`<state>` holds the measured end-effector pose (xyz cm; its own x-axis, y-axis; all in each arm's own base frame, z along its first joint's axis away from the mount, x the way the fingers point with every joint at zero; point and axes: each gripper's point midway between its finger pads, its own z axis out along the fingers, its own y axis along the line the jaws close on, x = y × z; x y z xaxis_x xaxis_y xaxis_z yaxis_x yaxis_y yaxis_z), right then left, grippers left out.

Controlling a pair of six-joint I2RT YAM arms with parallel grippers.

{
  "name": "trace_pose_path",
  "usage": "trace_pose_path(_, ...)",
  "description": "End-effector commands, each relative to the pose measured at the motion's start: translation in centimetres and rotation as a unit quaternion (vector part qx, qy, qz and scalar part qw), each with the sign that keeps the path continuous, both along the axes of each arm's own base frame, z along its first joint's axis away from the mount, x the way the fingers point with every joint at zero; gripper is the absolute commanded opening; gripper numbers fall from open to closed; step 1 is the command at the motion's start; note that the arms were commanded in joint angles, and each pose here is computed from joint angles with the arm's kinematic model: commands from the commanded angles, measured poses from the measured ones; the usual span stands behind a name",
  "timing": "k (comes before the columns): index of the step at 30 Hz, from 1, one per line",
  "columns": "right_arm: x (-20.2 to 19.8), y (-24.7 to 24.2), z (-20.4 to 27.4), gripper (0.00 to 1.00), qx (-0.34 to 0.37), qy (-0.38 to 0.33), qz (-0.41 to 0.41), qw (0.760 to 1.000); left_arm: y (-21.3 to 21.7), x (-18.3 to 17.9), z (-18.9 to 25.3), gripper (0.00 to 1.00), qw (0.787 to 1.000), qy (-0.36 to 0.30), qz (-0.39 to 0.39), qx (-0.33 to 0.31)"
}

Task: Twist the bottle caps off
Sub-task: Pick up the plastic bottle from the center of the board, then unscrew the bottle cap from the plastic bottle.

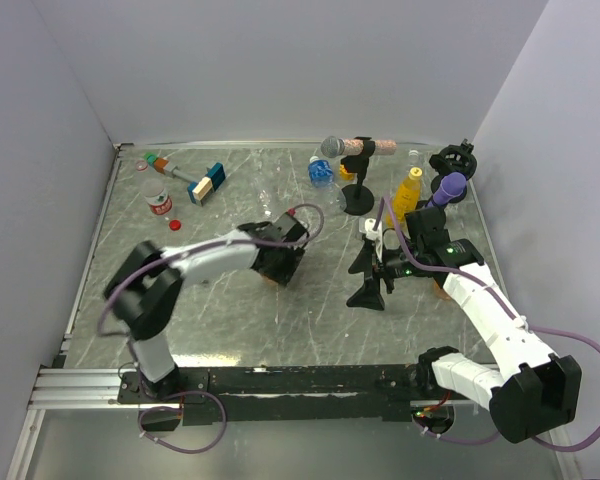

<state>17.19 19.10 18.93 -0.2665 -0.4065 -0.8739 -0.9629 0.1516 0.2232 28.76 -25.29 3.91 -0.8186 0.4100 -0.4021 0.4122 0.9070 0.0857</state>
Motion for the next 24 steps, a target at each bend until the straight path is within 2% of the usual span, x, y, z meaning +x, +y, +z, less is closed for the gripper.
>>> trace_pose_path(1, -0.2, 0.2, 0.8, 1.0, 0.017, -0.021, 0.017, 0.999, -2.5, -2.5, 6.7, 0.28, 0.983, -0.091, -0.119, -0.103)
trace_pose_path(5, -1.2, 0.0, 1.8, 1.0, 0.036, -0.039, 0.023, 0.998, -2.9, -6.5, 10.9, 0.24, 0.943, -0.161, -0.22, -0.189)
trace_pose_path(7, -1.4, -0.2, 2.7, 1.0, 0.034, -0.052, 0.006, 0.998, -3.3, -8.5, 13.0, 0.22, 0.915, -0.195, -0.267, -0.232)
trace_pose_path(8, -1.4, -0.5, 3.2, 1.0, 0.028, -0.06, -0.006, 0.998, -3.6, -9.6, 14.6, 0.22, 0.892, -0.222, -0.303, -0.251)
trace_pose_path(11, -1.0, -1.0, 5.7, 1.0, 0.022, -0.021, -0.079, 0.996, -4.2, -11.9, 17.3, 0.24, 0.846, -0.268, -0.34, -0.312)
trace_pose_path(13, -2.5, -0.5, 7.5, 1.0, 0.039, 0.034, -0.057, 0.997, -4.8, -12.8, 18.2, 0.24, 0.83, -0.271, -0.354, -0.335)
trace_pose_path(17, -3.6, 0.9, 9.8, 0.99, 0.076, 0.162, -0.034, 0.983, -6.9, -14.1, 18.5, 0.22, 0.823, -0.257, -0.377, -0.339)
trace_pose_path(24, -2.8, 1.6, 7.9, 0.94, 0.042, 0.226, -0.056, 0.972, -8.7, -14.2, 18.5, 0.22, 0.818, -0.263, -0.383, -0.339)
